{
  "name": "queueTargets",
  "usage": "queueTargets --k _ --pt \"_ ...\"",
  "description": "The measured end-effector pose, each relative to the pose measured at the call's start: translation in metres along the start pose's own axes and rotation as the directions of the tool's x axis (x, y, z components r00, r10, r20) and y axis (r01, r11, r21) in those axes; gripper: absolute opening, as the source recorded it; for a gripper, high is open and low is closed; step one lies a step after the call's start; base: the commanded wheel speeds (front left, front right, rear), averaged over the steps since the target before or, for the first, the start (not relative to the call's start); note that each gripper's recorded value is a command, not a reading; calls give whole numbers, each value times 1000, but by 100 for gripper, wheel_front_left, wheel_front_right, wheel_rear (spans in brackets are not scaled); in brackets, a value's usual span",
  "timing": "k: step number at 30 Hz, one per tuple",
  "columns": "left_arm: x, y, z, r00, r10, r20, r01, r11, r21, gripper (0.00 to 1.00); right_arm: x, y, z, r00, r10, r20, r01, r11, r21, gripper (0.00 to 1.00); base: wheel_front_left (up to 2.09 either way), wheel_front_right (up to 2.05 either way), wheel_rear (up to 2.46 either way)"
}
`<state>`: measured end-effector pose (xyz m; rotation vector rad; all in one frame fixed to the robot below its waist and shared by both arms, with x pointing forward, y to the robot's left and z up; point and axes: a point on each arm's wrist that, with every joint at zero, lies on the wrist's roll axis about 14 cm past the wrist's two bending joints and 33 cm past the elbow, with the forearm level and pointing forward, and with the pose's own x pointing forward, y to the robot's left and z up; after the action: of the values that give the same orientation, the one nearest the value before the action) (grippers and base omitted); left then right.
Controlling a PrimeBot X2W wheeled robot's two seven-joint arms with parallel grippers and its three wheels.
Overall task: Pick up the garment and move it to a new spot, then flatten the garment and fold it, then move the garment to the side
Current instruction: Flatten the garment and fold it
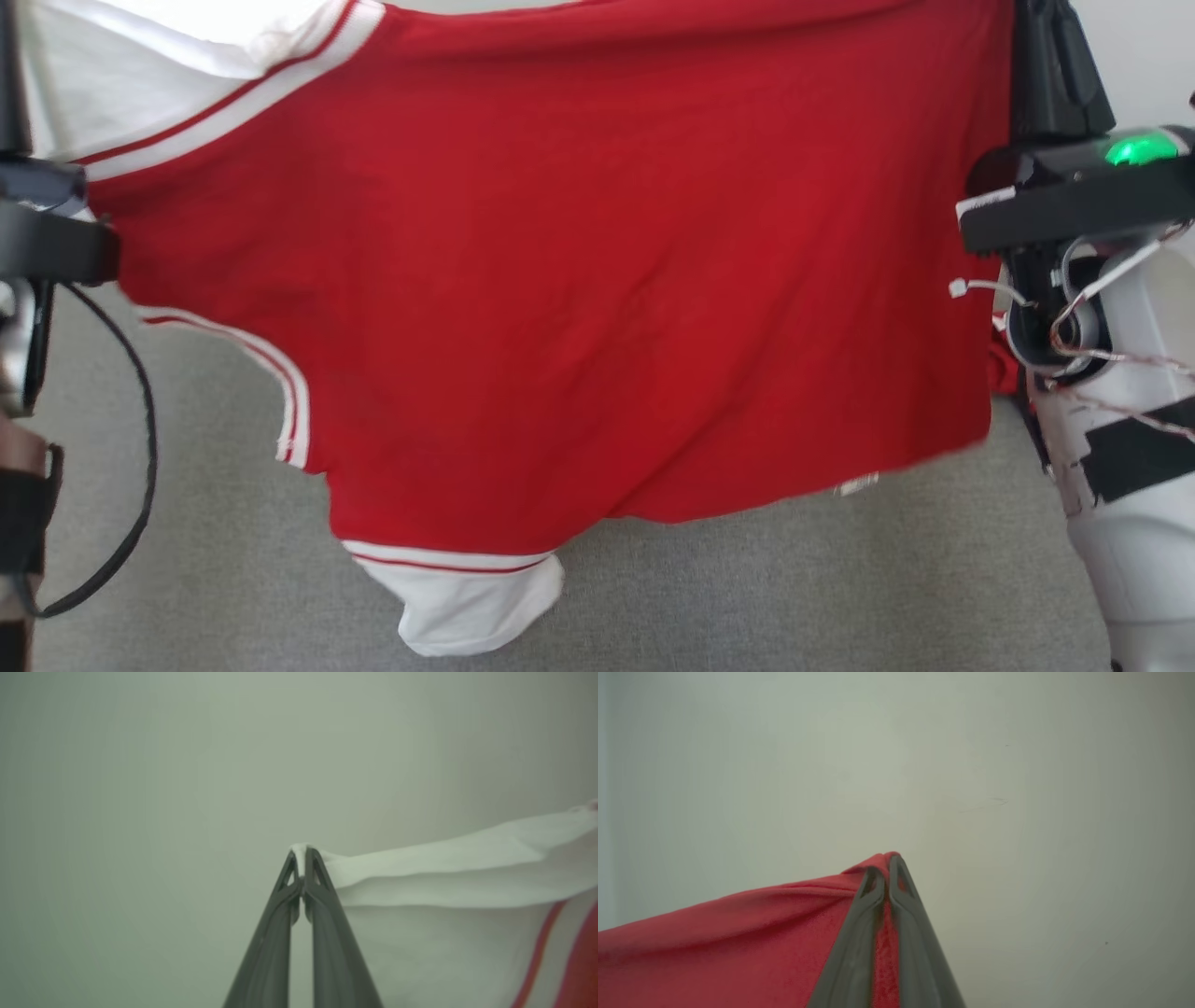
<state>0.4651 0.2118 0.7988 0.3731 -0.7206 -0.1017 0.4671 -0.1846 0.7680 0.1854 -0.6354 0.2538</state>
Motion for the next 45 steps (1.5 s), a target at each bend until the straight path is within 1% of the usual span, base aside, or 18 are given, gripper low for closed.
queueTargets --k 3,4,6,9,11,15,18,21,24,25,26,30,31,33,39,42,43,45 --pt "7 -16 -37 996 -30 -89 27 999 -29 0 11 -15 -25 997 -28 -65 28 1000 -6 0 0 0 0" --pt "11 -21 -50 993 -38 -114 35 999 -33 0 17 -18 -34 996 -28 -85 26 999 -25 0 0 0 0" --pt "26 -21 -67 990 -21 -137 19 1000 -15 0 37 -29 -42 995 -54 -85 51 998 -29 0 0 0 0" --pt "66 -2 -58 996 71 -46 -68 996 61 0 79 -48 -29 995 -97 12 98 995 -37 0 0 0 0" --pt "88 1 -53 996 87 13 -88 990 110 0 101 -58 -22 992 -109 65 114 991 -70 0 0 0 0" --pt "110 -11 -68 995 84 47 -89 990 110 0 115 -85 -35 982 -160 98 170 980 -107 0 0 0 0" --pt "108 -27 -92 997 73 33 -75 994 79 0 111 -100 -66 978 -195 71 201 974 -101 0 0 0 0" --pt "85 -41 -136 995 83 -54 -82 996 22 0 86 -114 -127 970 -237 -48 231 968 -101 0 0 0 0" --pt "48 -65 -184 983 55 -176 -62 998 -33 0 47 -125 -187 942 -284 -181 274 958 -82 0 0 0 0" --pt "48 -65 -184 983 55 -176 -62 998 -33 0 47 -125 -187 942 -284 -181 274 958 -82 0 0 0 0" --pt "18 -82 -209 965 39 -259 -62 995 -79 0 16 -130 -221 911 -315 -266 309 949 -65 0 0 0 0" --pt "-45 -108 -240 911 19 -413 -94 982 -162 0 -51 -132 -266 833 -362 -419 377 925 -50 0 0 0 0" --pt "-45 -108 -240 911 19 -413 -94 982 -162 0 -51 -132 -266 833 -362 -419 377 925 -50 0 0 0 0" --pt "-74 -117 -248 879 19 -477 -131 971 -202 0 -82 -130 -278 793 -373 -482 397 916 -56 0 0 0 0" --pt "-149 -137 -251 783 9 -622 -223 937 -269 0 -170 -116 -293 660 -401 -635 497 867 -31 0 0 0 0" --pt "-184 -140 -246 735 13 -678 -269 923 -274 0 -199 -102 -291 617 -382 -688 514 857 -14 0 0 0 0" --pt "-195 -142 -244 719 8 -695 -276 921 -275 0 -208 -100 -288 606 -382 -698 529 849 -5 0 0 0 0" --pt "-220 -144 -239 683 3 -731 -301 913 -277 0 -224 -95 -281 589 -375 -716 534 846 -4 0 0 0 0"
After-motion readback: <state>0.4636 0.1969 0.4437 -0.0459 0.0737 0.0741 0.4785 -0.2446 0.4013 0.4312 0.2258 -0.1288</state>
